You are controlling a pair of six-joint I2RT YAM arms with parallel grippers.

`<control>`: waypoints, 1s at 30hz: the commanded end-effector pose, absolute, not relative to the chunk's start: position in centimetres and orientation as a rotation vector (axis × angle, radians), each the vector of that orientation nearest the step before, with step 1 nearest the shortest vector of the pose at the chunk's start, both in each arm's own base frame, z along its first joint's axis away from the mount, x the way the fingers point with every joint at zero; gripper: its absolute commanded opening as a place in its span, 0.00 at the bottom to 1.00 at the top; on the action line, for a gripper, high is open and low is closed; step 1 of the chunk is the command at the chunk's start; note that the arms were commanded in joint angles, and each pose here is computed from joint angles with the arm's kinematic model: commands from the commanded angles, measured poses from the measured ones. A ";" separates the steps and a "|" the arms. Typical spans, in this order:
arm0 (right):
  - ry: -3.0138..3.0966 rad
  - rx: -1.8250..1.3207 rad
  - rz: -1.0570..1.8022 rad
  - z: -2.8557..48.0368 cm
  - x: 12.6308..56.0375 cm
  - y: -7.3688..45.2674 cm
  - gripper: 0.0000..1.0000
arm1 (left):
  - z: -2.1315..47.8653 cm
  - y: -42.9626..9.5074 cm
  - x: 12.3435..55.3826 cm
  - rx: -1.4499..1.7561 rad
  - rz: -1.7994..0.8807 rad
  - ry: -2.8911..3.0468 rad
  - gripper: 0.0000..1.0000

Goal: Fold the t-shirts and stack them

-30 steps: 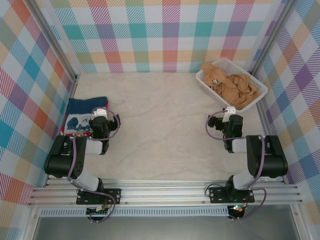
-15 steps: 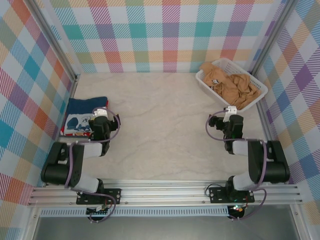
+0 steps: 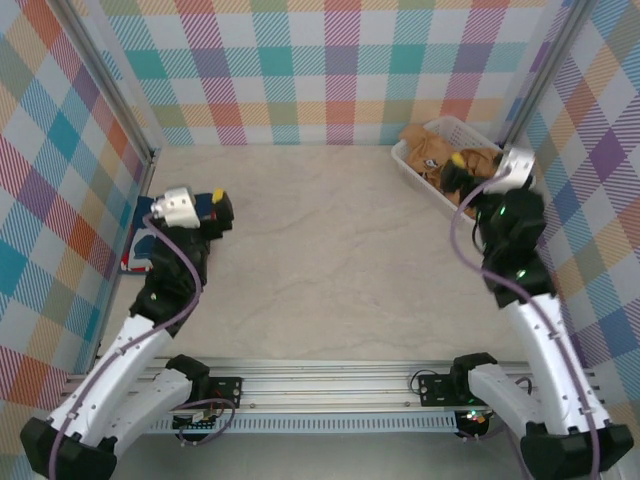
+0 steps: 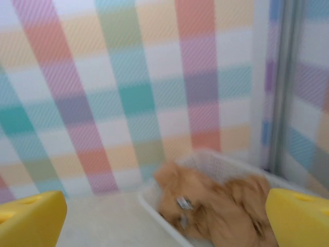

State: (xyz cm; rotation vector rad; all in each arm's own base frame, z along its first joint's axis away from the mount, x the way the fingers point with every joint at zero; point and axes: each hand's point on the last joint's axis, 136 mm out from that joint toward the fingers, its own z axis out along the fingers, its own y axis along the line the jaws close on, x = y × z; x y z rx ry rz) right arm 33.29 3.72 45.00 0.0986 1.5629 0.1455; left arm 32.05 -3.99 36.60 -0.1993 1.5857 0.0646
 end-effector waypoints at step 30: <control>2.220 1.269 0.876 16.1 58.8 -1.7 0.60 | 32.1 -25.5 43.0 -0.234 -0.995 2.165 0.91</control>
